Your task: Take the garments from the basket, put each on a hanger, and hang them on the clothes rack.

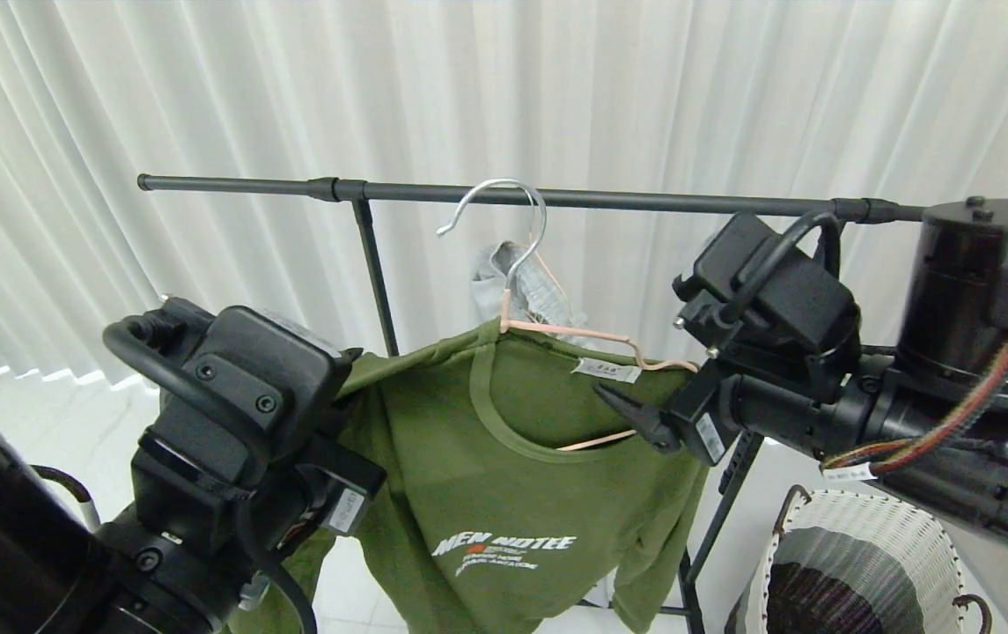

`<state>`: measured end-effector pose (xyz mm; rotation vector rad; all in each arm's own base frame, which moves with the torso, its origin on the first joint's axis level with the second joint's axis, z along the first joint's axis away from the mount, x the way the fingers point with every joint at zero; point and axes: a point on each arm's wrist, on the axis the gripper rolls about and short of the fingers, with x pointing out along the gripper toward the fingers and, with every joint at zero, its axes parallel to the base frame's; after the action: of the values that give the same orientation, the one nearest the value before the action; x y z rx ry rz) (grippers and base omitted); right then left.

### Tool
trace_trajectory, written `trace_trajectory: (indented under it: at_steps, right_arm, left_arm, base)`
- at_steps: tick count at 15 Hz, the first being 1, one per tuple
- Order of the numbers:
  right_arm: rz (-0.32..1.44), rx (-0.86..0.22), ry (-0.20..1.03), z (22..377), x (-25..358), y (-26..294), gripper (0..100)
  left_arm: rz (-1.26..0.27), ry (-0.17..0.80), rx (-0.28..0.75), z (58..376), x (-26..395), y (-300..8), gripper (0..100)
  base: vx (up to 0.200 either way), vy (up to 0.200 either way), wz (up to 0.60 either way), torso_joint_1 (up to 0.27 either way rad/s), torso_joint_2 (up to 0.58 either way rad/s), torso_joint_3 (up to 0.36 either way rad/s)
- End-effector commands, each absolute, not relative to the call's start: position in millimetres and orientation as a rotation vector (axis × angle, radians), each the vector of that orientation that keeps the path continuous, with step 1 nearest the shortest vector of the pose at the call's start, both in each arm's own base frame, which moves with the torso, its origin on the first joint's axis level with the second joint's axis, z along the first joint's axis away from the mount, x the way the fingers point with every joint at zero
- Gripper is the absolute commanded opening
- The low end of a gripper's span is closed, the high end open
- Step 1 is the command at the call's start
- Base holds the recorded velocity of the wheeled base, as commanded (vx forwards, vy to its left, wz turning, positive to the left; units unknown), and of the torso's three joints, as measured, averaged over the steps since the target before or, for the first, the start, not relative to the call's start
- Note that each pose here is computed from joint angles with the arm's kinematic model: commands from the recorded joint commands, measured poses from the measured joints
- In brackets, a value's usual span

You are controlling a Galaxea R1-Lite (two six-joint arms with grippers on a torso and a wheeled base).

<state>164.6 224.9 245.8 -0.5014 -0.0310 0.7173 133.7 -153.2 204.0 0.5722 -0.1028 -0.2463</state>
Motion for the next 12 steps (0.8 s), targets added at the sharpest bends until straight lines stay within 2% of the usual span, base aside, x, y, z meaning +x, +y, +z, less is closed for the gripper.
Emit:
trace_trajectory:
  at_steps: [1,5,6,12]
  right_arm:
    - [0.721,-0.542,-0.011,235.9,175.4,239.0,100]
    - [0.724,-0.562,-0.015,234.5,176.2,240.3,100]
    - [0.724,-0.565,-0.013,233.6,176.4,240.5,0]
    - [0.717,-0.561,-0.014,235.0,175.3,238.7,0]
  left_arm:
    - [-0.274,-0.109,0.574,203.3,129.2,-156.8,0]
    - [-0.285,-0.116,0.571,204.2,127.4,-158.0,0]
    - [-0.301,-0.121,0.571,204.2,125.4,-159.7,0]
    - [-0.315,-0.123,0.574,203.5,123.7,-161.2,0]
  base:
    - [0.0,0.0,0.0,0.0,0.0,0.0]
    - [0.0,0.0,0.0,0.0,0.0,0.0]
    - [0.0,0.0,0.0,0.0,0.0,0.0]
    - [0.0,0.0,0.0,0.0,0.0,0.0]
